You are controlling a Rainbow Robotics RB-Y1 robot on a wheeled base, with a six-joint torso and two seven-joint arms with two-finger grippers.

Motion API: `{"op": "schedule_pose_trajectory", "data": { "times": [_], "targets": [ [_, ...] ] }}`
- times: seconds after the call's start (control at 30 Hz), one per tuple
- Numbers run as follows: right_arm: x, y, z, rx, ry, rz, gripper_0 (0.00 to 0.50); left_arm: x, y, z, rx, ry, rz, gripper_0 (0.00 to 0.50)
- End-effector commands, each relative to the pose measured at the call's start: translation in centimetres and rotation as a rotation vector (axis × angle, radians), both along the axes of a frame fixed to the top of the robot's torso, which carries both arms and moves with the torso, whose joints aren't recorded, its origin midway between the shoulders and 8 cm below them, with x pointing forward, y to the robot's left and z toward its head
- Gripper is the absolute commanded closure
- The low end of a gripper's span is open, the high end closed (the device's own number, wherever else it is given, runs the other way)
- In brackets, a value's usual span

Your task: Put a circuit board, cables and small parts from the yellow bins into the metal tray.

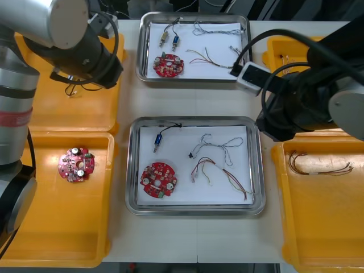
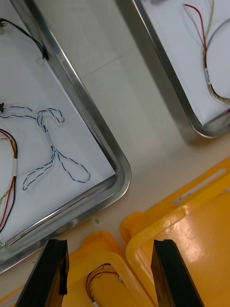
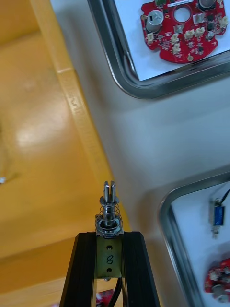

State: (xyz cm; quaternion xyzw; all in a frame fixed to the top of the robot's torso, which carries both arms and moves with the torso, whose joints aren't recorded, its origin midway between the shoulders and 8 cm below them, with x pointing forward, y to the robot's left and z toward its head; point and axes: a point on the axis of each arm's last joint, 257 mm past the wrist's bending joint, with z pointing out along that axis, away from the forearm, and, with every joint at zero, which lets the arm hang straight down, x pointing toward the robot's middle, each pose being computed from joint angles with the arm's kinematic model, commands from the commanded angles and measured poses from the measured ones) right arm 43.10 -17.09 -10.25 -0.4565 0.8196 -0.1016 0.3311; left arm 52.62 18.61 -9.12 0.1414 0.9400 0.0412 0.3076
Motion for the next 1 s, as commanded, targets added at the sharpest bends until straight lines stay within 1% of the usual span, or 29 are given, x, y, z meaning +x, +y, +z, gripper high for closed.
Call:
{"op": "schedule_pose_trajectory", "data": {
  "times": [0.03, 0.17, 0.27, 0.4, 0.5, 0.57, 0.63, 0.8, 0.87, 0.93, 1.0],
  "targets": [
    [-0.9, -4.8, 1.3, 0.114, -0.001, -0.175, 0.0, -1.2, -4.9, -0.7, -0.032, -0.009, -0.012, 0.5],
    [-1.7, -8.3, 1.7, 0.215, 0.028, -0.307, 0.0, -2.2, -7.6, -2.0, -0.057, 0.015, -0.002, 0.5],
    [-2.4, -10.9, 1.9, 0.283, 0.039, -0.406, 0.0, -3.1, -9.3, -3.2, -0.065, 0.036, 0.006, 0.5],
    [-3.1, -14.2, 2.0, 0.326, 0.042, -0.523, 0.0, -4.3, -11.1, -4.7, -0.072, 0.064, 0.024, 0.5],
    [-3.9, -17.0, 1.9, 0.359, 0.038, -0.63, 0.0, -5.7, -12.2, -6.8, -0.079, 0.11, 0.06, 0.5],
    [-4.3, -18.3, 1.9, 0.373, 0.035, -0.676, 0.0, -6.0, -12.6, -7.8, -0.072, 0.125, 0.077, 0.5],
    [-4.6, -19.5, 1.8, 0.384, 0.036, -0.717, 0.0, -6.2, -13.0, -8.6, -0.074, 0.132, 0.088, 0.5],
    [-5.4, -22.9, 1.3, 0.409, 0.045, -0.812, 0.0, -5.8, -14.4, -10.7, -0.094, 0.126, 0.108, 0.5],
    [-5.6, -24.1, 0.9, 0.423, 0.056, -0.85, 0.0, -5.6, -15.2, -11.4, -0.107, 0.117, 0.11, 0.5],
    [-5.6, -24.6, 0.6, 0.429, 0.066, -0.864, 0.0, -5.6, -15.4, -12.0, -0.111, 0.116, 0.104, 0.5],
    [-5.6, -25.1, 0.2, 0.427, 0.082, -0.879, 0.0, -5.7, -15.8, -12.8, -0.13, 0.117, 0.096, 0.5]
  ]
}}
